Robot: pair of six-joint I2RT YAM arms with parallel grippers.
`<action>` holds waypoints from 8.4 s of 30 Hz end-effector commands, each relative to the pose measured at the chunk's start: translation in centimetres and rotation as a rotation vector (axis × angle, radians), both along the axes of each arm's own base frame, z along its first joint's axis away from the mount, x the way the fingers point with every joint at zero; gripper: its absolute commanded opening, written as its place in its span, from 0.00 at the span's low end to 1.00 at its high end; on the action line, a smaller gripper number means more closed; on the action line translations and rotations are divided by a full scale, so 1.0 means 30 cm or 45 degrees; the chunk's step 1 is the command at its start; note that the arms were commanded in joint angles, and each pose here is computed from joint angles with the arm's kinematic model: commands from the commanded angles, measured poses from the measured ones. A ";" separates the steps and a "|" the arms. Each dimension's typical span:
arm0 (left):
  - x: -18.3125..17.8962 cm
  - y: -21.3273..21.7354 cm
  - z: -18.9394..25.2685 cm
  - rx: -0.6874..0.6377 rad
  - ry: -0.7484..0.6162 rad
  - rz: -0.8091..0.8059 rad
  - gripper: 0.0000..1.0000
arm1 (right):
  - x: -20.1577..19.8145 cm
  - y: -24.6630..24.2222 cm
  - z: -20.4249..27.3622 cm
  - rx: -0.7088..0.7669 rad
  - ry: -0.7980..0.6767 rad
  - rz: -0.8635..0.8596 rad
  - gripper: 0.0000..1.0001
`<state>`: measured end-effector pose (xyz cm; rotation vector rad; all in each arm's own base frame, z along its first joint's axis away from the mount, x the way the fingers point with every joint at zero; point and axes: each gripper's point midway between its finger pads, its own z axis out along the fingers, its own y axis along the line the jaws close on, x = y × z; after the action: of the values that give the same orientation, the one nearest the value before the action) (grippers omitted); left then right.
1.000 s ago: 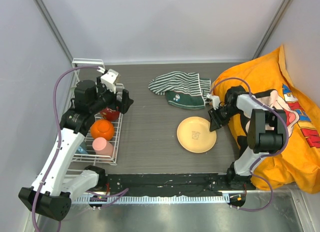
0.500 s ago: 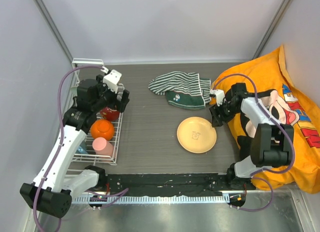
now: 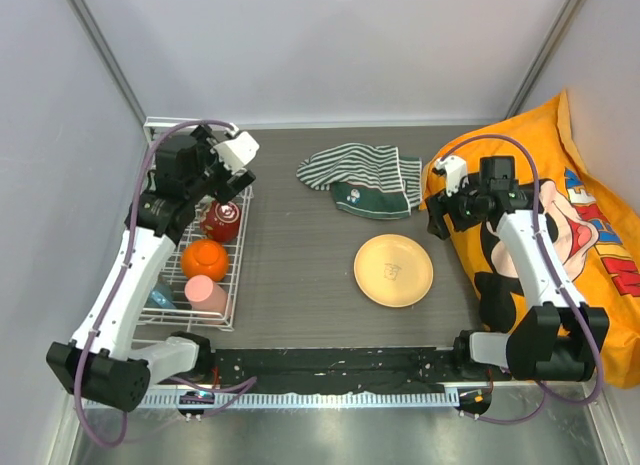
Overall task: Unload the mixed dishes from the dish rack
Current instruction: Pick up the plate from the dish rack, then place the plate at the center of the board.
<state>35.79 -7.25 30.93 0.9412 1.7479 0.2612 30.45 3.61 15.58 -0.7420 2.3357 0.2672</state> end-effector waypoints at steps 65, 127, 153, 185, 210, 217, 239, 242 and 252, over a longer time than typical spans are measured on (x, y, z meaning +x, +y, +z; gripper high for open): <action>0.282 0.363 -0.343 0.814 0.440 -0.433 0.05 | -0.031 0.217 -0.069 0.040 -0.046 0.082 0.84; -0.043 -0.129 0.374 -0.763 -0.003 -0.416 0.00 | -0.007 0.455 0.496 0.552 -0.412 0.202 0.84; -0.195 -0.492 0.211 -1.189 0.430 -0.593 0.00 | -0.098 0.786 0.599 0.855 -0.324 0.543 0.81; -0.318 -0.552 0.164 -1.331 0.582 -0.762 0.16 | -0.086 0.917 0.525 0.861 -0.289 0.648 0.01; -0.299 -0.448 0.071 -1.051 0.496 -0.597 1.00 | 0.011 0.475 0.241 0.740 0.087 0.317 0.01; -0.305 -0.442 0.021 -0.971 0.579 -0.586 1.00 | -0.063 0.389 0.102 0.697 0.306 0.266 0.01; -0.317 -0.445 -0.041 -0.936 0.648 -0.605 1.00 | -0.162 0.306 -0.126 0.775 0.776 0.407 0.01; -0.318 -0.444 -0.045 -0.936 0.654 -0.603 1.00 | -0.162 0.307 -0.145 0.789 0.817 0.413 0.01; -0.317 -0.446 -0.046 -0.937 0.652 -0.606 1.00 | -0.139 0.302 -0.190 0.789 0.873 0.402 0.01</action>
<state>26.32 -20.55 28.46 0.8466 1.8260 -0.9385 25.83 11.54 7.29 -0.8360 2.5526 1.3859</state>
